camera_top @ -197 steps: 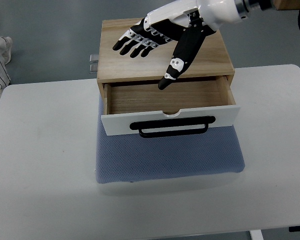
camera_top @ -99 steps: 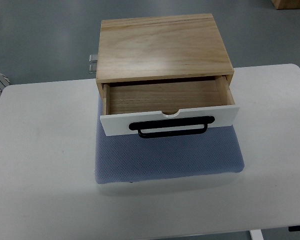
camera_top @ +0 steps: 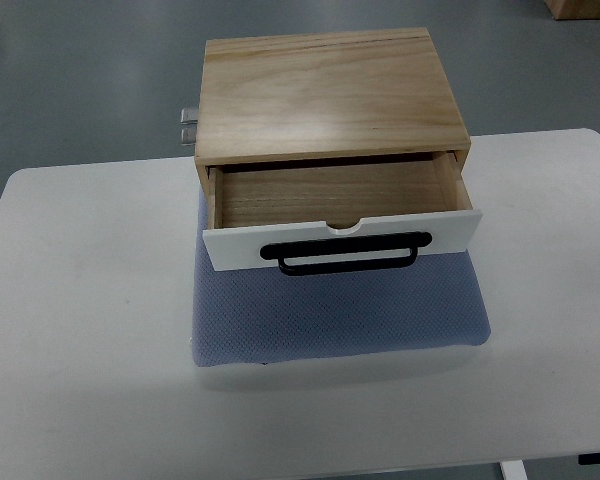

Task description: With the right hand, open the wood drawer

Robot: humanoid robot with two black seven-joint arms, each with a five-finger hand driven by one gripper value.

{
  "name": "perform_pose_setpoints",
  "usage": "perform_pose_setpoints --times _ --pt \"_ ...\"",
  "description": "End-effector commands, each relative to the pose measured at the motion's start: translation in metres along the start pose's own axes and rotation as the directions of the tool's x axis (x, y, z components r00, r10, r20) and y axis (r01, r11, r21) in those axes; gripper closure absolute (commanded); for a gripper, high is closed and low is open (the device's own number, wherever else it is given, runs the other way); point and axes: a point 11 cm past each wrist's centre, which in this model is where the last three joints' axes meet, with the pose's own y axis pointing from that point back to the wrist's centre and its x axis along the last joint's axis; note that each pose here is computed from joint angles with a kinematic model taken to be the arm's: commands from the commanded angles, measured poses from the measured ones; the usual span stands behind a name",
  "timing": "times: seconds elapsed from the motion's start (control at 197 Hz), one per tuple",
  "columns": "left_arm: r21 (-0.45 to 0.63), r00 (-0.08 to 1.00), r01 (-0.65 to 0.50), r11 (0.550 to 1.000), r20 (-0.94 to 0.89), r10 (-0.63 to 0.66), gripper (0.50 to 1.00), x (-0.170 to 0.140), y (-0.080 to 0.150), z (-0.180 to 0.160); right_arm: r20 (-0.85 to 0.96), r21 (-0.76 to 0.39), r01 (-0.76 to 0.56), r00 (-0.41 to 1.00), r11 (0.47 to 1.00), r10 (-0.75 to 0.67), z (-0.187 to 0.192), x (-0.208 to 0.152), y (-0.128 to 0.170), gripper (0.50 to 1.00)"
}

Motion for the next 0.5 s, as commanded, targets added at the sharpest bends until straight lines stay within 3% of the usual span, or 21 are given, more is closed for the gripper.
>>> perform_pose_setpoints --times 0.0,0.101,0.249,0.497 --pt "0.000 1.000 0.000 1.000 0.000 0.000 0.500 0.000 0.000 0.000 0.035 -0.032 0.011 0.999 0.999 -0.010 0.025 0.011 0.008 0.560" --pt "0.000 1.000 0.000 1.000 -0.001 0.000 0.500 0.000 0.000 0.000 0.045 -0.019 0.050 0.998 0.999 -0.049 0.037 0.020 0.016 0.560" --pt "0.000 1.000 0.000 1.000 0.000 0.000 0.500 0.000 0.000 0.000 0.043 -0.037 -0.003 0.999 0.999 0.005 0.057 0.043 0.028 0.556" --pt "0.000 1.000 0.000 1.000 0.000 0.000 0.500 0.000 0.000 0.000 0.054 -0.090 -0.068 0.996 0.994 0.073 0.089 0.053 0.036 0.556"
